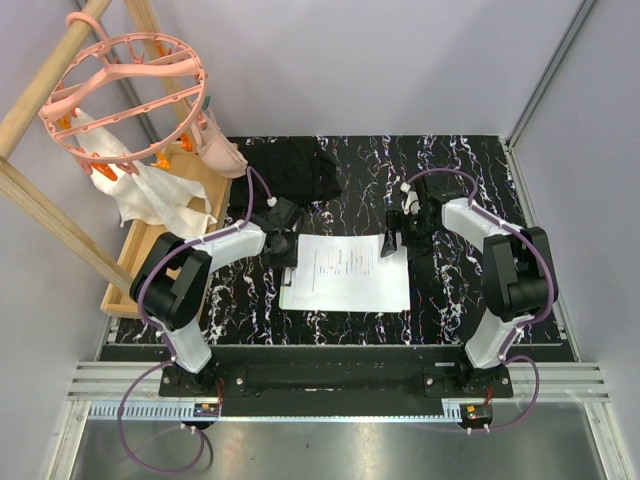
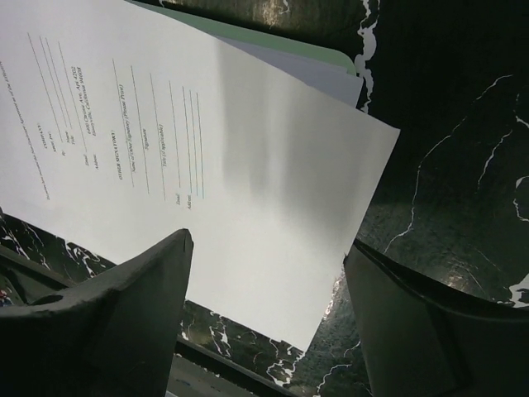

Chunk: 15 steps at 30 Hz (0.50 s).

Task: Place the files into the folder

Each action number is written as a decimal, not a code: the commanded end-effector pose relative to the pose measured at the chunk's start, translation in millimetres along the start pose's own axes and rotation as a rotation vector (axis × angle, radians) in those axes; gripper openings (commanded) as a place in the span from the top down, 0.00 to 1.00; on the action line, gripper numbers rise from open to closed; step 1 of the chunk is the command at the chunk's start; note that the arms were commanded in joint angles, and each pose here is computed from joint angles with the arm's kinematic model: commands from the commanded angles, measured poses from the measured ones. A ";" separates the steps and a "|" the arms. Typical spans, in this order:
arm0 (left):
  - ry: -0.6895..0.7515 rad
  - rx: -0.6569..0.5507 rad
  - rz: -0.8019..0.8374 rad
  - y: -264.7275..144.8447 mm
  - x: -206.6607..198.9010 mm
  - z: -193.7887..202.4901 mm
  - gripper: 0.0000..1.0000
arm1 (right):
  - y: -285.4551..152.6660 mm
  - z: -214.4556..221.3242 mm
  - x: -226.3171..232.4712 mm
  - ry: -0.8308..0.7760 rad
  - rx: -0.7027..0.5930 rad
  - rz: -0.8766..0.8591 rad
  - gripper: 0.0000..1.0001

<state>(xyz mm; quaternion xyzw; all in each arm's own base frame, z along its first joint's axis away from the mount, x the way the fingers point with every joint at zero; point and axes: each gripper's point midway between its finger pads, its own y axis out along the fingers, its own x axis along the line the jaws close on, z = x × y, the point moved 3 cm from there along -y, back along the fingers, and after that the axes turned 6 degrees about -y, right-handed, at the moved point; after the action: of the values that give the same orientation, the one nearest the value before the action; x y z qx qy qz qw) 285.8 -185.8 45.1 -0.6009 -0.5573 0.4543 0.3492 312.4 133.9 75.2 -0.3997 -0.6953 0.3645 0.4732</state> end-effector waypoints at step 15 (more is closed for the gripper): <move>-0.042 0.085 0.081 16.5 -5.0 23.7 0.93 | -19.9 -15.6 -4.3 -0.001 -0.102 0.086 0.13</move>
<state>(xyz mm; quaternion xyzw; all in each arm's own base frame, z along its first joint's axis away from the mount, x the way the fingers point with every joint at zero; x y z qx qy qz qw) 286.3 -187.1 44.6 -0.6015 -0.5553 0.4610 0.3426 317.4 131.0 74.8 -0.4237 -0.6863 0.3573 0.4710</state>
